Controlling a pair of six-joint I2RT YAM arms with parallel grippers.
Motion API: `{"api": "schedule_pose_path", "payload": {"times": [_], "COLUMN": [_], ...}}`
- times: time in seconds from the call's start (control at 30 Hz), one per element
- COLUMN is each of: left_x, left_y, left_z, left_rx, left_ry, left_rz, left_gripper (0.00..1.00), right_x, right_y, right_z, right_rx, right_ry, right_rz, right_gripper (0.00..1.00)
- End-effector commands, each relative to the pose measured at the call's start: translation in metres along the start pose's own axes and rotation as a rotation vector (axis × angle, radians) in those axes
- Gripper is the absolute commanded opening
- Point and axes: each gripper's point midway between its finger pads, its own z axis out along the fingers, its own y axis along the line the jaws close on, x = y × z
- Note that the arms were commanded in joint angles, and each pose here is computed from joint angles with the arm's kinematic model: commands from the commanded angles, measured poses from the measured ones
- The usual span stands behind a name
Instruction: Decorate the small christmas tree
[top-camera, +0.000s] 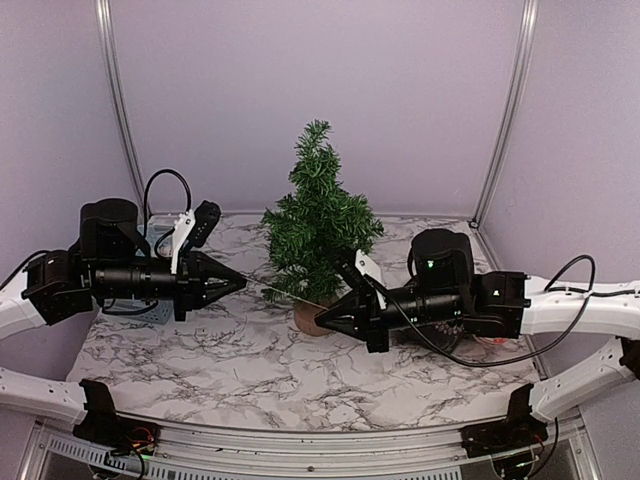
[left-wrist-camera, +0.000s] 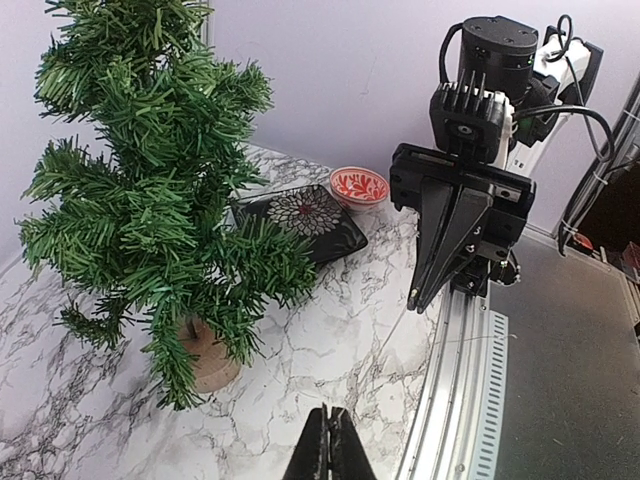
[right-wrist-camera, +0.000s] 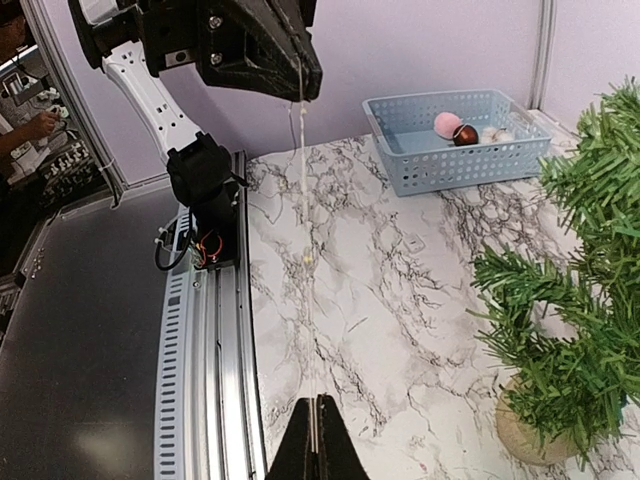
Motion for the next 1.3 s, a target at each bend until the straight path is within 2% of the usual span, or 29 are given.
{"api": "schedule_pose_path", "payload": {"times": [0.0, 0.2, 0.23, 0.27, 0.3, 0.37, 0.43, 0.77, 0.97, 1.27], "left_x": [-0.03, -0.023, -0.02, -0.019, -0.018, -0.016, -0.009, 0.02, 0.019, 0.017], "left_y": [0.02, 0.009, 0.005, -0.002, -0.008, -0.018, -0.025, -0.043, -0.034, -0.046], "left_z": [-0.016, -0.006, -0.003, -0.001, 0.001, 0.004, 0.008, 0.024, 0.009, 0.037], "left_rx": [-0.096, -0.018, 0.011, 0.043, 0.07, 0.104, 0.127, 0.193, 0.119, 0.201], "left_ry": [-0.113, -0.058, -0.038, -0.026, -0.015, 0.006, 0.041, 0.13, 0.053, 0.11], "left_rz": [-0.003, 0.035, 0.033, 0.062, 0.076, 0.107, 0.131, 0.158, 0.144, 0.214], "left_gripper": [0.0, 0.0, 0.08, 0.21, 0.28, 0.38, 0.44, 0.53, 0.6, 0.59], "right_x": [0.039, 0.014, 0.01, 0.006, 0.004, 0.002, 0.0, -0.014, -0.017, -0.02], "right_y": [-0.009, -0.004, -0.002, -0.001, 0.0, 0.002, 0.003, 0.006, 0.009, 0.019], "right_z": [-0.008, -0.002, 0.0, 0.002, 0.004, 0.009, 0.013, 0.019, 0.016, 0.023], "right_rx": [0.035, 0.0, -0.014, -0.026, -0.037, -0.056, -0.072, -0.108, -0.116, -0.175], "right_ry": [0.134, 0.106, 0.101, 0.099, 0.102, 0.117, 0.13, 0.138, 0.141, 0.173], "right_rz": [0.083, 0.067, 0.061, 0.057, 0.054, 0.048, 0.035, -0.007, -0.02, -0.063], "right_gripper": [0.0, 0.0, 0.0, 0.0, 0.0, 0.0, 0.0, 0.0, 0.0, 0.0]}}
